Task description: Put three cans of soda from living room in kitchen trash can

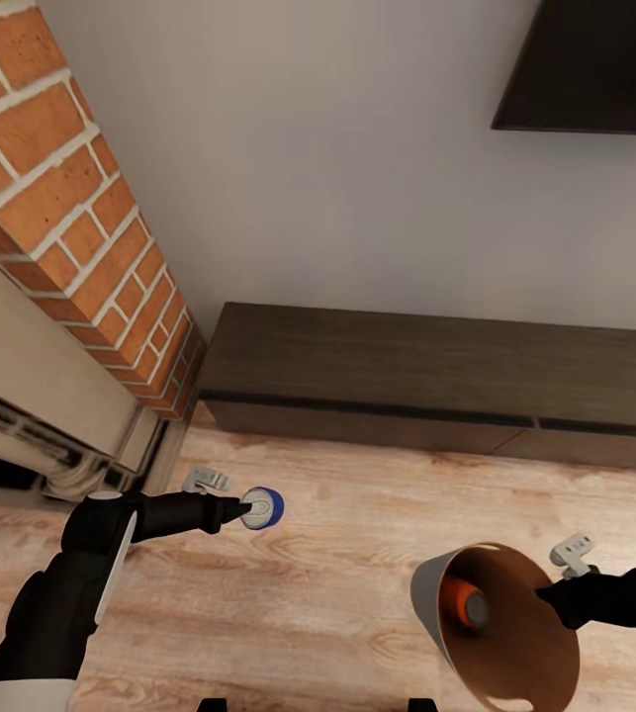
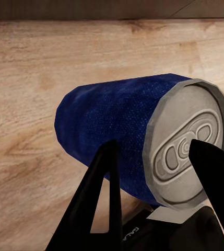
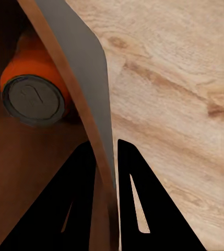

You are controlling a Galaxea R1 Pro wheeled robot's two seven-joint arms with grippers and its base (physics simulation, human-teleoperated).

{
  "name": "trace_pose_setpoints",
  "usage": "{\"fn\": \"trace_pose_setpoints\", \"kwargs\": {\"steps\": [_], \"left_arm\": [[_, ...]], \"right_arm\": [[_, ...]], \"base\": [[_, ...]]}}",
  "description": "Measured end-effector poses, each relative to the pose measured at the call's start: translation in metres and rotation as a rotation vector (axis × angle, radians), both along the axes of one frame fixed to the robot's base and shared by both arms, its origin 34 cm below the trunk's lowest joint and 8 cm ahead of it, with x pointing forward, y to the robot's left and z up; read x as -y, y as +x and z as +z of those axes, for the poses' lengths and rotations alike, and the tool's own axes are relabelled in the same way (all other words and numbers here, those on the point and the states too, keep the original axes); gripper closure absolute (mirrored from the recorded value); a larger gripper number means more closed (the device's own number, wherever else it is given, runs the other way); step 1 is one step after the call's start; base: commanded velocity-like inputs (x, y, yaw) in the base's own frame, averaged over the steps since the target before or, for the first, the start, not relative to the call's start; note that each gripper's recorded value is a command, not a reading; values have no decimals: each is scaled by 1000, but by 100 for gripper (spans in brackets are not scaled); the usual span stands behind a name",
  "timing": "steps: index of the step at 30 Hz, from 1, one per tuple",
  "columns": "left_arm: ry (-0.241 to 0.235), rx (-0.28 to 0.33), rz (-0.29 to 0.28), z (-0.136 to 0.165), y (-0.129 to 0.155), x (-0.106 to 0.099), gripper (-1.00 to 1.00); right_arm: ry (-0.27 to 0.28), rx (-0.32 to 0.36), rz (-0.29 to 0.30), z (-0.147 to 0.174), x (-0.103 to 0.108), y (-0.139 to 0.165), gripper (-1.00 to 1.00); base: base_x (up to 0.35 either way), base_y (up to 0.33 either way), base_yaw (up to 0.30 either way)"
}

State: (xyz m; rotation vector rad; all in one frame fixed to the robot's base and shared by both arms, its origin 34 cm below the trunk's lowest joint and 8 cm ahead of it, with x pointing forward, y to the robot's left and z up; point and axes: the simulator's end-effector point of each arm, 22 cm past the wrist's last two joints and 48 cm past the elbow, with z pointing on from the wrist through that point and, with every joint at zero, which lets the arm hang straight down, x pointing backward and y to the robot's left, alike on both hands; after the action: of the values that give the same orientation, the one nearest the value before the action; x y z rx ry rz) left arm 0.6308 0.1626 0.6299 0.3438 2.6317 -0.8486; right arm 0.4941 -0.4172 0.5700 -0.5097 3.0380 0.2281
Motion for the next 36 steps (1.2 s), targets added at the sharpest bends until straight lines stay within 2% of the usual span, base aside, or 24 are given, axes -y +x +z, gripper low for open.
{"fn": "trace_pose_setpoints", "kwargs": {"steps": [10, 23, 28, 32, 36], "left_arm": [[5, 34, -17, 1, -9, 0, 100], [-14, 41, -21, 3, -13, 4, 100], [-69, 40, -45, 13, -16, 13, 100], [-166, 30, -92, 28, -25, 29, 100], [-194, 33, -108, 35, -26, 33, 100]], "right_arm": [[6, 19, 31, -3, -11, -1, 100], [12, 21, 23, -3, -12, -1, 100], [13, 19, 18, -3, -13, -1, 100], [17, 8, -2, -3, -14, 0, 100], [16, -25, -44, -3, -15, -3, 100]], "base": [[0, 0, 0], [0, 0, 0], [0, 0, 0], [0, 0, 0], [0, 0, 0]]}}
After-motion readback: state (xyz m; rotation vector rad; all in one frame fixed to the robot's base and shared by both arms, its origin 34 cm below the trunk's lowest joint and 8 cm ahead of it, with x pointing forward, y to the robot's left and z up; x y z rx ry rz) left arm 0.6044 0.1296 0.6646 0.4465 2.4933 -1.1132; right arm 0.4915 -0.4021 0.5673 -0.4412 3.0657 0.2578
